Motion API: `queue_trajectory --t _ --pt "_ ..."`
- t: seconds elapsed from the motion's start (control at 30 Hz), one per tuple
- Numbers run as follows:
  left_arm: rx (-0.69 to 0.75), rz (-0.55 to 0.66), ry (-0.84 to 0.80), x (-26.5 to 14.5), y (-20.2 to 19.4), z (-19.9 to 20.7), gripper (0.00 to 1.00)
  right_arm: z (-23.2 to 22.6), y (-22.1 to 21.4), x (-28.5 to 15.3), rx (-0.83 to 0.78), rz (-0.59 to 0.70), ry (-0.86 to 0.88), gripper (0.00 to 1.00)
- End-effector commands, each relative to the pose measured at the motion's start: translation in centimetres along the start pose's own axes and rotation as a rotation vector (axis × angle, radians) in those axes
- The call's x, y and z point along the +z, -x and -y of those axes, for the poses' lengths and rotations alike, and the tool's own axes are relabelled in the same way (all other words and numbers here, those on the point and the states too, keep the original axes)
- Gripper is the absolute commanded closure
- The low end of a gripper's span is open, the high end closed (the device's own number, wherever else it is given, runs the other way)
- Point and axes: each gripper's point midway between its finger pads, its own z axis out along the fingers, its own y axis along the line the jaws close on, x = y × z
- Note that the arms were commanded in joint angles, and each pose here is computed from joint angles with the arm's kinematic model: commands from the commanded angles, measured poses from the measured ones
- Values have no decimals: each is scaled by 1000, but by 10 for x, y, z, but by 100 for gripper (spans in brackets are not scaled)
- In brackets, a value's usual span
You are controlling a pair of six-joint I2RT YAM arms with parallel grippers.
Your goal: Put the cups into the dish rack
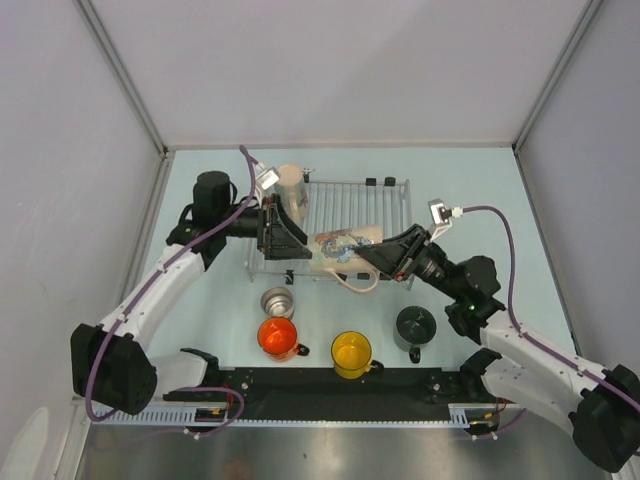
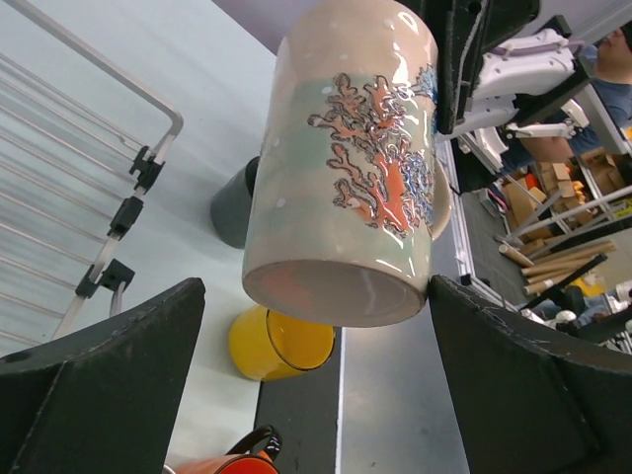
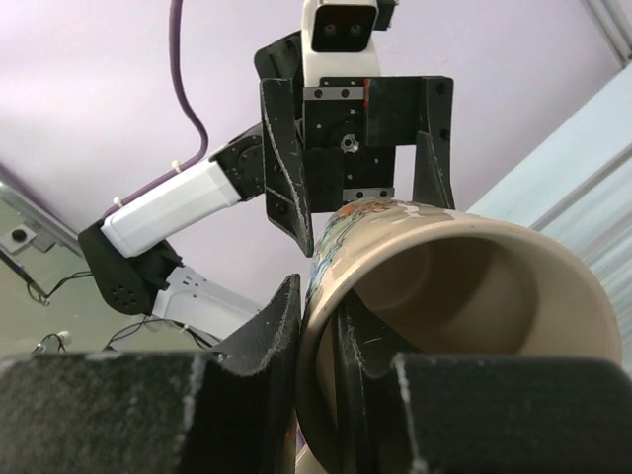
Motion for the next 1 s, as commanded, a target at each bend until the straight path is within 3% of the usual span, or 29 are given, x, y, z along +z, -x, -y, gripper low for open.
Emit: queue_trajectory --t 0.0,0.23,0.5,0.67,0.73,0.77,0.83,0.87,0.93,0.97 --pt "18 -19 -70 0 -6 14 0 -82 51 -6 -94 221 341 100" --pt "-10 -44 -93 8 -17 20 0 -77 52 5 -42 248 431 100" --pt "-8 -35 -106 6 -19 28 0 -81 48 12 -179 277 441 100" --pt "6 -26 -119 8 -16 33 2 -73 50 20 -185 290 419 100" --pt "11 -28 -127 9 -16 35 12 -72 47 24 -183 293 417 100" --pt "10 -31 -134 10 -16 36 25 -67 43 27 -178 286 408 100" --pt "18 -30 -146 11 -14 39 40 -63 38 30 -189 286 393 100" --pt "19 -30 -149 11 -12 40 53 -61 31 33 -183 275 389 100" --pt "38 -26 -156 10 -6 45 66 -57 25 36 -181 266 377 100" --pt "48 -24 -161 10 -3 48 80 -53 18 40 -171 247 371 100"
